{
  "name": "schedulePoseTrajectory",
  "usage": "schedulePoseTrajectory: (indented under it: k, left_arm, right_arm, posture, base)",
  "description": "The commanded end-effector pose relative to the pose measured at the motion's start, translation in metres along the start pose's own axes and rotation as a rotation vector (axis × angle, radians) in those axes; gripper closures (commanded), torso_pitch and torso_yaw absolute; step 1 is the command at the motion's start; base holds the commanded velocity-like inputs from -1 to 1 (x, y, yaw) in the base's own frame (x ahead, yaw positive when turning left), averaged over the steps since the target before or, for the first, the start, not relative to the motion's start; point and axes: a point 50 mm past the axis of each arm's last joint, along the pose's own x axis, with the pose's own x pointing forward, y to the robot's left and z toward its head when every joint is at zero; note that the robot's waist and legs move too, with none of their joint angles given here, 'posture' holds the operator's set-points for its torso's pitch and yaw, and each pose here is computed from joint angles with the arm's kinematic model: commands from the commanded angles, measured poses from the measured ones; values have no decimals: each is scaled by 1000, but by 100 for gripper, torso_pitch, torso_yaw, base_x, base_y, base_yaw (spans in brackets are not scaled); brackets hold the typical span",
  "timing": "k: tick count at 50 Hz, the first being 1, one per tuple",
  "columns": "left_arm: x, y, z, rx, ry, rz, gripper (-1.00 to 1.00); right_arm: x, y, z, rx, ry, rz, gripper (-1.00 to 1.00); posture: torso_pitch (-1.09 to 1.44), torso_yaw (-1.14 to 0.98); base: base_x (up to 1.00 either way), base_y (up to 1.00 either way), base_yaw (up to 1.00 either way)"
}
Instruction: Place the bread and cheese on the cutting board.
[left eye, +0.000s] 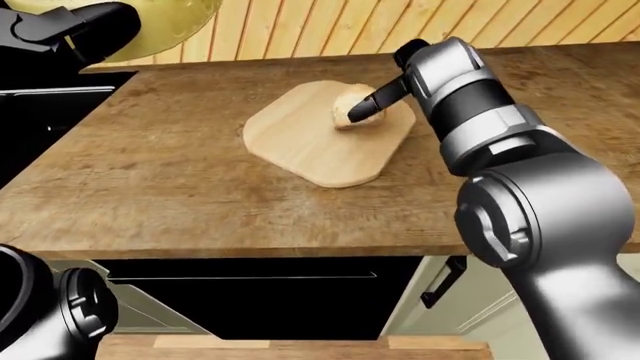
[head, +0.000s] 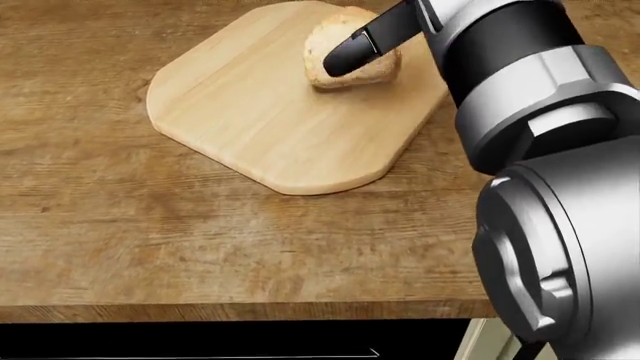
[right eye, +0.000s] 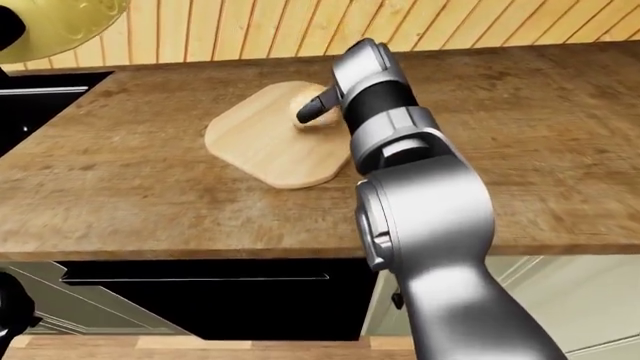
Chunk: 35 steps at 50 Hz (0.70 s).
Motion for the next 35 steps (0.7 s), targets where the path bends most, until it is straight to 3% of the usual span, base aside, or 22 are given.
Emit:
schedulePoseTrajectory:
  k: [1,11,15,18,24,30,35]
  left_arm:
    - [-3,8,14,-11,-82,45,100]
    - [-3,6,13,-11,-79,40,100]
    - [-3,5,11,-9,-75,39,100]
    - [-2,4,8,2,-67,37,100]
    - [-2,5,7,10,-66,47,100]
    - [-3,0,7,15,-66,33,100]
    - [-2,1,6,10,-56,44,100]
  right_arm:
    - [-16,-16,27,5,-115,-57,-100]
    - [-34,-48,46,50,-194,-115,-100]
    - [-40,-69,48,147,-249,-127,-100]
    - [-45,-83,50,132,-288,-162,-100]
    - [-57,-106,54,243,-379,-181,-100]
    - [-101,-131,67,308,-513,-220,-100]
    - [-140,-134,48,346,-571,-239,-100]
  posture:
    - [0,0]
    - [0,0]
    - [0,0]
    - [0,0]
    - [0,0]
    - [0,0]
    - [0,0]
  base:
    - [0,0,0]
    - [0,0,0]
    - [0,0,0]
    - [0,0,0]
    - [0,0,0]
    - [0,0,0]
    - [0,0,0]
